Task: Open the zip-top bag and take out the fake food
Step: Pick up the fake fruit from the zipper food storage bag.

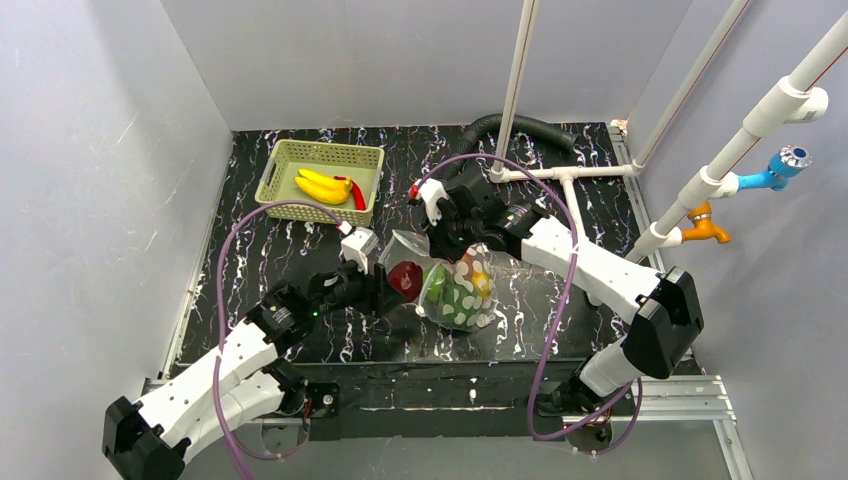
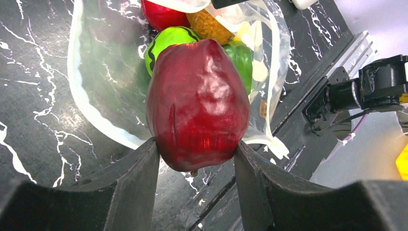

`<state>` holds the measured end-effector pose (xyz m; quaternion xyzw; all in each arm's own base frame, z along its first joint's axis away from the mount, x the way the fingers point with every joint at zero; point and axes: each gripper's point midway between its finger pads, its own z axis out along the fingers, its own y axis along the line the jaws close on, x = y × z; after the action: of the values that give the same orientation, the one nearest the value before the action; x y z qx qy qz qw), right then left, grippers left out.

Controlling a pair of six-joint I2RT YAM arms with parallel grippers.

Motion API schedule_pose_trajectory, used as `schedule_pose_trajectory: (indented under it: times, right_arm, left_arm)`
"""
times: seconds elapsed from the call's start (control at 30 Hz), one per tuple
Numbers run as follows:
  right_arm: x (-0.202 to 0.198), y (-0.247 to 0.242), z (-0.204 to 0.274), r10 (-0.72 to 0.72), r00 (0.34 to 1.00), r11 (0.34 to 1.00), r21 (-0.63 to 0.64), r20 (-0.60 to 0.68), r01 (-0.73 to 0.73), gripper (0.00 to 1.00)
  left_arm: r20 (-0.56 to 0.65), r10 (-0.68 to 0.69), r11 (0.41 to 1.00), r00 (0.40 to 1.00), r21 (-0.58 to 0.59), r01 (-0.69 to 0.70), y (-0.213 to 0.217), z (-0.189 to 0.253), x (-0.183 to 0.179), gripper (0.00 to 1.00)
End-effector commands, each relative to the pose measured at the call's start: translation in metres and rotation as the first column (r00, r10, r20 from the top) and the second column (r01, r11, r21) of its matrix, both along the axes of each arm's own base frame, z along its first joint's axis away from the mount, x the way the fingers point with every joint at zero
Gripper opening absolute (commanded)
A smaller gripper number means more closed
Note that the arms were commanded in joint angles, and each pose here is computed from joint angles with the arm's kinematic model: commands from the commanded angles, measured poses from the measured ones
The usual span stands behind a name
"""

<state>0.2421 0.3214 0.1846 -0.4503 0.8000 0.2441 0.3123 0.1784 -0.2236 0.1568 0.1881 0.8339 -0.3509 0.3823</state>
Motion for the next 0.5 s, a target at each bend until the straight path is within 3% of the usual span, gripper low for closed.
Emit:
schedule_pose_trajectory:
  times: [0.0, 0.47]
  right_arm:
    - [0.010, -0.005, 0.018, -0.020, 0.998, 0.999, 0.029, 0.067, 0.018, 0.01]
    - [0.003, -0.004, 0.015, 0.011, 0.999, 0.998, 0.054, 0.033, -0.013, 0.01]
  left_arm:
    - [0.032, 0.000, 1.000, 1.000, -0.017, 0.000, 0.011, 0.016, -0.007, 0.05]
    - [0.036, 0.217, 0.938, 0.975, -0.284, -0.199, 0.029, 0.072, 0.035, 0.00]
